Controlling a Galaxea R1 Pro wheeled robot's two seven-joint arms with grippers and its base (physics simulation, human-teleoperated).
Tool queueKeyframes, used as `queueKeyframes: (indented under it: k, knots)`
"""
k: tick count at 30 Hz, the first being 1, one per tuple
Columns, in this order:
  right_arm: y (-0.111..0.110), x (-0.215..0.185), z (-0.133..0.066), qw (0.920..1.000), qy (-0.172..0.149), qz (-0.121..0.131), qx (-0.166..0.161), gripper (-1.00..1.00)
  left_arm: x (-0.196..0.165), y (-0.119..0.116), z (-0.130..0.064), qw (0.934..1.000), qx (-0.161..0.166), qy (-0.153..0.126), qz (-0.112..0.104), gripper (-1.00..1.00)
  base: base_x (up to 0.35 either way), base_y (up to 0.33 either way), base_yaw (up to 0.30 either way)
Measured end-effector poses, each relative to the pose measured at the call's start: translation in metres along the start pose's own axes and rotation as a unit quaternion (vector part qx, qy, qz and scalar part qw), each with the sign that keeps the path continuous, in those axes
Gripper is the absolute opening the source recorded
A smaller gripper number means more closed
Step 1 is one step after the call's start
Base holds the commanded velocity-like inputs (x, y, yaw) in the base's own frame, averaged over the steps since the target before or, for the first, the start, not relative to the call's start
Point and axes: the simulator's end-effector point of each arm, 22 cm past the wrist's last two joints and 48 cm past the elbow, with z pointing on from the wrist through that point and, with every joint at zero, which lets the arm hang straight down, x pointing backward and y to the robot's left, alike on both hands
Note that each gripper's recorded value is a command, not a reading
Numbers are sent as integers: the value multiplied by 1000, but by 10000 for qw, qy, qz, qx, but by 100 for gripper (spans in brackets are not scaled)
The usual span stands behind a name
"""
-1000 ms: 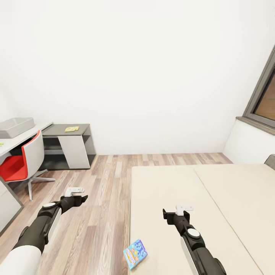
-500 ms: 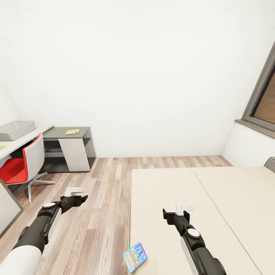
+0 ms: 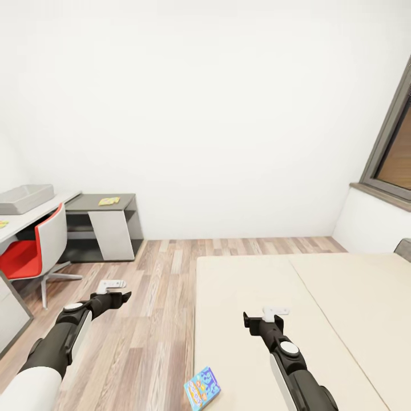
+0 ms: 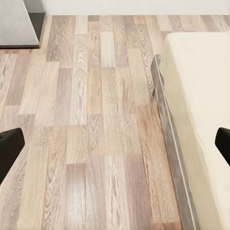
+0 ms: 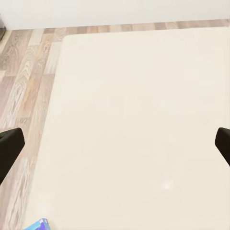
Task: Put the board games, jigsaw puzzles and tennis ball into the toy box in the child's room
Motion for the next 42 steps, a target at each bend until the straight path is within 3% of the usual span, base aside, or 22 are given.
queueKeyframes:
  k: [31,42]
  knots:
    - [1,-6,-2,10000,-76,-22,-8,100,-4,-1,-2,10000,25,-43,4,100,0,2,5]
    - [1,-6,-2,10000,-71,-17,-10,100,-4,-1,-2,10000,24,-34,1,100,0,224,0]
